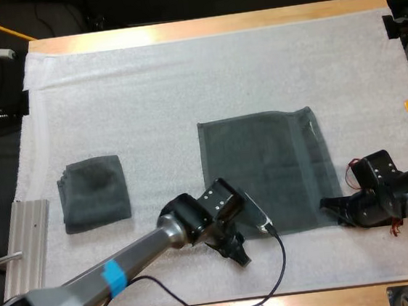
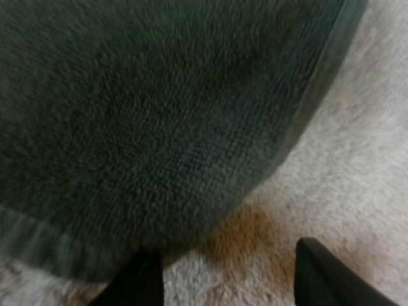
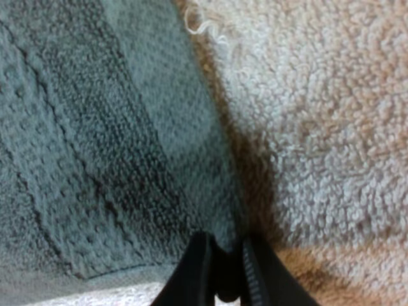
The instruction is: Pick towel from pile, fold and stack
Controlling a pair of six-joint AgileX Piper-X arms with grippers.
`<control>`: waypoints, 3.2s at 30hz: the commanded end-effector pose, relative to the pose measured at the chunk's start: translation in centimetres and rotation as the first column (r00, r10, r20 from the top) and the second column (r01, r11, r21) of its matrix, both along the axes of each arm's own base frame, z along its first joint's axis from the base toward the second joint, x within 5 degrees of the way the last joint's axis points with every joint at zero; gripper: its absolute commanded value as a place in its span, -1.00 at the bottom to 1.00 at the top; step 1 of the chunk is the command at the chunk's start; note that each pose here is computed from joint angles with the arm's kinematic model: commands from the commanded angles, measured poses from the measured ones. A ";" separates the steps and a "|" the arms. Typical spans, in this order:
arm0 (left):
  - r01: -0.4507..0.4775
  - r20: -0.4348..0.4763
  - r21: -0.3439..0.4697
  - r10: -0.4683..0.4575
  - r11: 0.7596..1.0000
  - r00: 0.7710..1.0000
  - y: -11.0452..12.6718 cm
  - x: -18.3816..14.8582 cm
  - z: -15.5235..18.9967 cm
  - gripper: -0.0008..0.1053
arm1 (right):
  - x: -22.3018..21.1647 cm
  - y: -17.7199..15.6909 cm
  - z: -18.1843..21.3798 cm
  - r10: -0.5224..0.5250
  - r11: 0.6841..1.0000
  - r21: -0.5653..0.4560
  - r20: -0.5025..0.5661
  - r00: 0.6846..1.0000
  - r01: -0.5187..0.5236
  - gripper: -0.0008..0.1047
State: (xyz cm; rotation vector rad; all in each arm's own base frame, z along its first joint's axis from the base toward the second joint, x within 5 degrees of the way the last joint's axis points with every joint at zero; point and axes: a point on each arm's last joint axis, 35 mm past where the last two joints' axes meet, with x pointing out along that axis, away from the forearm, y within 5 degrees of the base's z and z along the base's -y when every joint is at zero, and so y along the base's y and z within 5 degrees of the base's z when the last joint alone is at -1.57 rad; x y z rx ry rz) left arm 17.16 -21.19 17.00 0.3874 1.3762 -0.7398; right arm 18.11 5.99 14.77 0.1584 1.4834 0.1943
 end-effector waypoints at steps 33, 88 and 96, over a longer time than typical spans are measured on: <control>-0.048 0.045 -0.043 0.050 0.998 0.998 -1.6 1.4 2.4 -0.98 | -0.3 0.1 3.2 0.014 0.997 0.080 0.119 0.993 -0.024 -0.99; -0.225 0.155 -0.291 0.278 0.930 0.948 3.5 9.8 3.0 -0.98 | 6.2 1.5 5.5 -0.359 0.930 0.177 0.257 0.897 0.322 -0.99; -0.243 0.208 -0.297 0.311 0.923 0.928 3.4 10.3 3.2 -0.54 | 6.8 1.8 5.4 -0.366 0.925 0.216 0.278 0.888 0.314 -0.34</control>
